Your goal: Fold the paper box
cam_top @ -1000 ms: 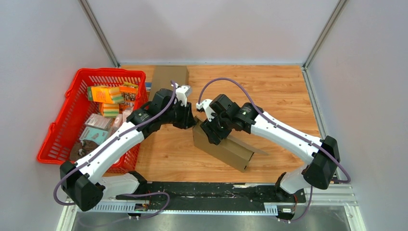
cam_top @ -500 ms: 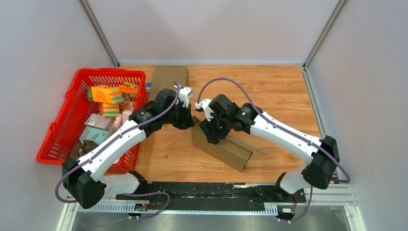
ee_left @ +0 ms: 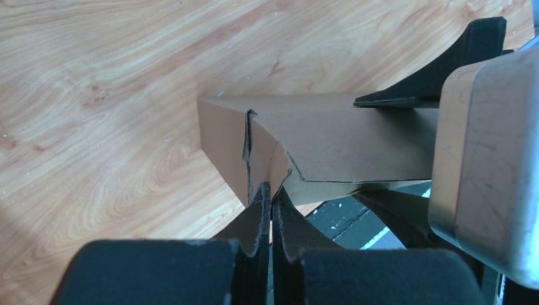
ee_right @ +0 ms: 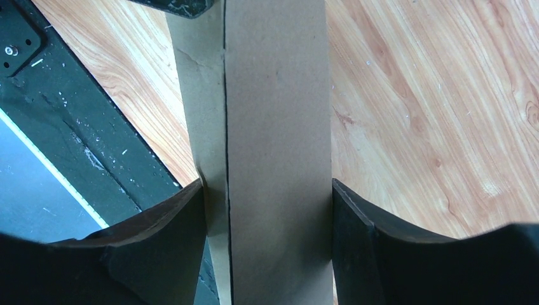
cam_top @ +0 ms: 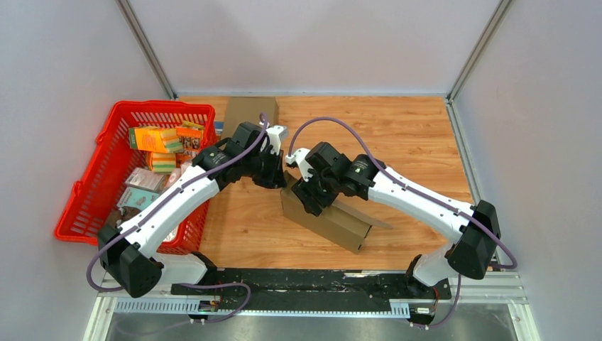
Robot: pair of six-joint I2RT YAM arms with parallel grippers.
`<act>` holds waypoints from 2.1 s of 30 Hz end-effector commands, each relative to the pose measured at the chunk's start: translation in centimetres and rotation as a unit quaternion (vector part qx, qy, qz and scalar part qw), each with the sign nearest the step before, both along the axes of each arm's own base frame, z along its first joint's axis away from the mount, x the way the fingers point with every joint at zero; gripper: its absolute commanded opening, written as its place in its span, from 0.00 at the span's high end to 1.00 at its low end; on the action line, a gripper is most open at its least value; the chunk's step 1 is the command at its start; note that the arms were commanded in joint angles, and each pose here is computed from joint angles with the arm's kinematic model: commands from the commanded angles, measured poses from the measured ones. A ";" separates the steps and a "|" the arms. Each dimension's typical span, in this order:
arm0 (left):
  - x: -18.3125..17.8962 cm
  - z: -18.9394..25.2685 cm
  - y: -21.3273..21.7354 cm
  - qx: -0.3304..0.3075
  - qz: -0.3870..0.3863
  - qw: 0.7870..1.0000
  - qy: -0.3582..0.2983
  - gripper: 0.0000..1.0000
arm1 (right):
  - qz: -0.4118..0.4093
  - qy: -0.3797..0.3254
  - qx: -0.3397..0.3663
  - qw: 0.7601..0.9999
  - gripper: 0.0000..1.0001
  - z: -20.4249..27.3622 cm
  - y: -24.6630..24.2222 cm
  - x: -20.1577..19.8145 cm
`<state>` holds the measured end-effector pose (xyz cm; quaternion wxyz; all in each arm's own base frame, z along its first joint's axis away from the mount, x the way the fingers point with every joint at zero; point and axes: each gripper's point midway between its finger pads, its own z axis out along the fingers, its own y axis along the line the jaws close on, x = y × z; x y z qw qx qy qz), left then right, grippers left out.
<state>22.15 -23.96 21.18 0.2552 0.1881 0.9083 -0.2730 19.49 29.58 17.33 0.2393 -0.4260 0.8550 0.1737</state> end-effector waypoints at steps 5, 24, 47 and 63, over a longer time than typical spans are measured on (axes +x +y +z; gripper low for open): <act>-1.1 3.9 -2.1 -0.073 -0.029 0.997 -0.001 1.00 | -0.013 -0.014 -0.020 1.000 0.34 -1.4 -0.1 1.1; -0.6 0.6 2.1 0.040 -0.004 0.999 -0.036 1.00 | -0.192 0.028 0.077 0.978 0.02 4.5 -7.3 -3.0; -1.1 0.1 2.5 0.050 -0.006 0.999 -0.021 1.00 | -0.331 0.038 0.035 0.942 0.71 5.4 -15.4 -6.8; -1.8 0.3 1.8 0.020 -0.009 1.000 -0.014 1.00 | -0.417 0.166 0.158 0.880 1.00 7.6 -10.2 -5.2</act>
